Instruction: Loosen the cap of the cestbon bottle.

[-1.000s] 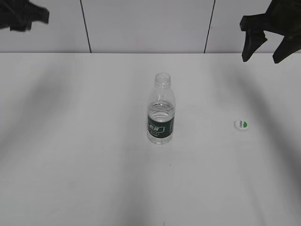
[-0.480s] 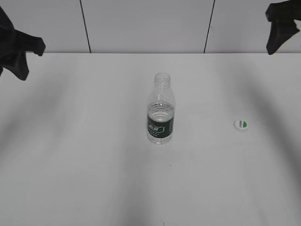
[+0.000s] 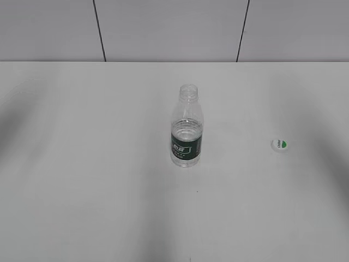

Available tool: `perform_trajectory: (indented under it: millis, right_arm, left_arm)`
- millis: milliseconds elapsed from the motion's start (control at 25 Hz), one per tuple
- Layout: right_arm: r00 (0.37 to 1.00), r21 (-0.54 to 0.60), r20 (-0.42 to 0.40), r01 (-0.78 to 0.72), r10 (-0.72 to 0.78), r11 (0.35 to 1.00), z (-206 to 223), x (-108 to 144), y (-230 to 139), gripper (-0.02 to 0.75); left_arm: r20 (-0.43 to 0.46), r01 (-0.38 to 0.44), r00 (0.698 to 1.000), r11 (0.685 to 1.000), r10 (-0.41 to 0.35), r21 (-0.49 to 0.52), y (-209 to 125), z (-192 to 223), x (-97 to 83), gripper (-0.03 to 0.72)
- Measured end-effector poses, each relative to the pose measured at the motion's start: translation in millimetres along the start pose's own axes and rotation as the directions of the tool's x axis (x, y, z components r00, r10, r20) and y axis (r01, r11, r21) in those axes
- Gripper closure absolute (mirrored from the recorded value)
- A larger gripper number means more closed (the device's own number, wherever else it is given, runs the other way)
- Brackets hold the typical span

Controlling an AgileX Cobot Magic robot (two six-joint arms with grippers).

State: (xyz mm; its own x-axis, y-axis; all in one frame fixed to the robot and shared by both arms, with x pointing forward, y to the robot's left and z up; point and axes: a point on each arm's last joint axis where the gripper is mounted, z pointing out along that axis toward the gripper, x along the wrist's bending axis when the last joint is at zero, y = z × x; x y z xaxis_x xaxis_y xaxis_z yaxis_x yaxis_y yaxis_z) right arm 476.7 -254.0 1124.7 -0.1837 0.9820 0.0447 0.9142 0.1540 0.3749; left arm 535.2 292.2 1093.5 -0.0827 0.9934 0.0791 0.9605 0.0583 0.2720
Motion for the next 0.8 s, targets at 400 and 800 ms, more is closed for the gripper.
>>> perform_trajectory:
  millis: [400,800]
  right_arm:
    - [1.000,-0.269,-0.007,0.010,-0.012,0.963,-72,4,-100,0.156]
    - [1.000,-0.458,-0.006,0.019,-0.024,0.889,-78,5,-198,0.156]
  left_arm:
    - [-0.018,0.047,0.999,0.995,-0.049,-0.089,-67,-38,29.6,0.381]
    - [-0.001,0.031,0.999,0.965,-0.033,-0.260,-174,-62,36.9,0.381]
